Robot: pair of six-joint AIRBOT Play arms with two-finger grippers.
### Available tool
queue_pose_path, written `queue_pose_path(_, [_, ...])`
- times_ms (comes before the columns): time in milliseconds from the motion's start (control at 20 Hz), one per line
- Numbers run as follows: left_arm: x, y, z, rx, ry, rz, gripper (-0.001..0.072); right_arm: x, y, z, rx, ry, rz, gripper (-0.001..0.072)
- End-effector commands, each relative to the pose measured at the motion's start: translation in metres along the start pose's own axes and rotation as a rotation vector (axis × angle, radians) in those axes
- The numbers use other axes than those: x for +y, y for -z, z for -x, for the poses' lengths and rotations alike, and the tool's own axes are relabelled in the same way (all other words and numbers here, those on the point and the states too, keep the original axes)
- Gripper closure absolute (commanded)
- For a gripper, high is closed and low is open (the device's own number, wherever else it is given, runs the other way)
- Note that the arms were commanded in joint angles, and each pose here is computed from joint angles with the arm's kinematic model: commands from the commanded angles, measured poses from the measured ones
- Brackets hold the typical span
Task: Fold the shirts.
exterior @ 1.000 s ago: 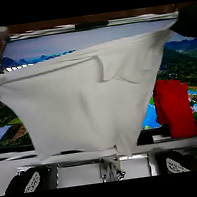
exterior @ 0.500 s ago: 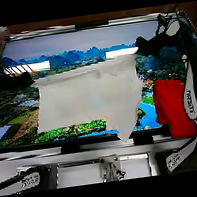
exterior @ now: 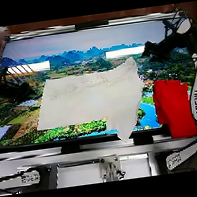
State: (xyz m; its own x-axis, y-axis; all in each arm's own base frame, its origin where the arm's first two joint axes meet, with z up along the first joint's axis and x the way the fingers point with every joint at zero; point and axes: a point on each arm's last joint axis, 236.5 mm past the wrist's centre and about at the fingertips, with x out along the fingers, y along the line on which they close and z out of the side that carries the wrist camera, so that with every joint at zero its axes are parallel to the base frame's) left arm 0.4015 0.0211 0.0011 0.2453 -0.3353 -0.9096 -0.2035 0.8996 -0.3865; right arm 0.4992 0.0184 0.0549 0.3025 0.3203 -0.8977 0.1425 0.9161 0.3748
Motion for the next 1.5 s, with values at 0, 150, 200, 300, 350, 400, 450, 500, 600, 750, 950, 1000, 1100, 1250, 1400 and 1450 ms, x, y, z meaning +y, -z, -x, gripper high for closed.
queue_pose_path(0, [0.058,0.079,0.025,0.185,-0.076,0.064,0.0165,-0.067,0.068,0.058,0.216,0.207,0.028,0.0171])
queue_pose_path(150, [0.09,0.148,-0.002,0.241,-0.035,0.204,0.0057,-0.073,0.091,0.065,0.194,0.14,-0.038,0.017])
queue_pose_path(200, [0.093,0.161,-0.012,0.246,0.008,0.233,0.0058,-0.07,0.098,0.061,0.191,0.107,-0.046,0.017])
queue_pose_path(300, [0.089,0.163,-0.026,0.195,0.093,0.26,0.0058,-0.066,0.111,0.052,0.196,0.069,-0.043,0.017])
queue_pose_path(350, [0.086,0.159,-0.029,0.169,0.116,0.261,0.0058,-0.064,0.114,0.046,0.202,0.055,-0.044,0.017])
queue_pose_path(400, [0.086,0.155,-0.031,0.151,0.116,0.246,0.0059,-0.062,0.115,0.041,0.201,0.035,-0.049,0.017])
queue_pose_path(450, [0.089,0.15,-0.034,0.131,0.103,0.242,0.0059,-0.062,0.112,0.038,0.187,0.03,-0.049,0.017])
queue_pose_path(500, [0.09,0.146,-0.036,0.117,0.1,0.244,0.0061,-0.063,0.108,0.035,0.167,0.033,-0.046,0.017])
queue_pose_path(600, [0.086,0.142,-0.042,0.113,0.119,0.25,0.0069,-0.066,0.097,0.033,0.121,0.041,-0.044,0.017])
queue_pose_path(750, [0.077,0.137,-0.051,0.109,0.138,0.202,0.0116,-0.066,0.093,0.033,0.104,0.043,-0.043,0.017])
queue_pose_path(950, [0.07,0.137,-0.063,0.13,0.131,0.172,0.0116,-0.066,0.094,0.033,0.108,0.043,-0.044,0.017])
queue_pose_path(1000, [0.068,0.14,-0.068,0.15,0.135,0.167,0.0116,-0.066,0.094,0.033,0.109,0.043,-0.044,0.017])
queue_pose_path(1100, [0.062,0.147,-0.079,0.192,0.144,0.168,0.0172,-0.069,0.096,0.032,0.116,0.053,-0.044,0.017])
queue_pose_path(1250, [0.06,0.143,-0.08,0.187,0.141,0.172,0.0577,-0.081,0.141,0.013,0.271,0.067,-0.079,0.017])
queue_pose_path(1400, [0.058,0.131,-0.071,0.153,0.138,0.15,0.0675,-0.021,0.195,-0.026,0.407,-0.236,-0.138,0.0168])
queue_pose_path(1450, [0.057,0.125,-0.067,0.134,0.134,0.14,0.0675,-0.011,0.202,-0.04,0.405,-0.268,-0.124,0.0168])
